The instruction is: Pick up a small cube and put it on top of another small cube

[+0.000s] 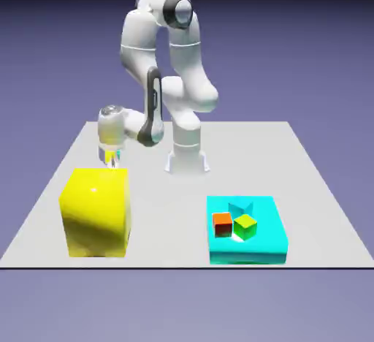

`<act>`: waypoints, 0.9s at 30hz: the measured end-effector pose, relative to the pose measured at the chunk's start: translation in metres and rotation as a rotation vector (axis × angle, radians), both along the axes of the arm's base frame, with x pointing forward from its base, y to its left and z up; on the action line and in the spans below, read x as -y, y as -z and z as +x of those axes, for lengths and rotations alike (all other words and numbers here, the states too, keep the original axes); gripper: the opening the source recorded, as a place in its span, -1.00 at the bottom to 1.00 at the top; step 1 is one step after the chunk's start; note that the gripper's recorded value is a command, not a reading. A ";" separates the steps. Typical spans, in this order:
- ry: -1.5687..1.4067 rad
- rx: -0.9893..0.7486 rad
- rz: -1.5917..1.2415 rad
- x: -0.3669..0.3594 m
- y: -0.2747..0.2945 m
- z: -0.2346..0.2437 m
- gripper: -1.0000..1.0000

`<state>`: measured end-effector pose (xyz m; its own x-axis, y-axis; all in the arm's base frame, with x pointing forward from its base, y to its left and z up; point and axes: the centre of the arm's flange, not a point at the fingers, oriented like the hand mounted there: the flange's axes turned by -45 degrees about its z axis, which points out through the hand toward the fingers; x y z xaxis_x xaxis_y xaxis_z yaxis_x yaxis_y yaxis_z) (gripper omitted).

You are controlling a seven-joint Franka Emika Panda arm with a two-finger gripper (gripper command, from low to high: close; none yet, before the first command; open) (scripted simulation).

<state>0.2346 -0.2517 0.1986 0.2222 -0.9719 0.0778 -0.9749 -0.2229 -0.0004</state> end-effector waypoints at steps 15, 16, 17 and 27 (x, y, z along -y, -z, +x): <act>-0.579 -0.101 -0.066 0.074 -0.014 0.008 -1.00; -0.627 -0.110 -0.074 0.079 -0.015 0.012 -1.00; -0.674 -0.120 -0.082 0.085 -0.017 0.017 -1.00; -1.146 -0.246 -0.154 0.137 -0.036 0.060 -1.00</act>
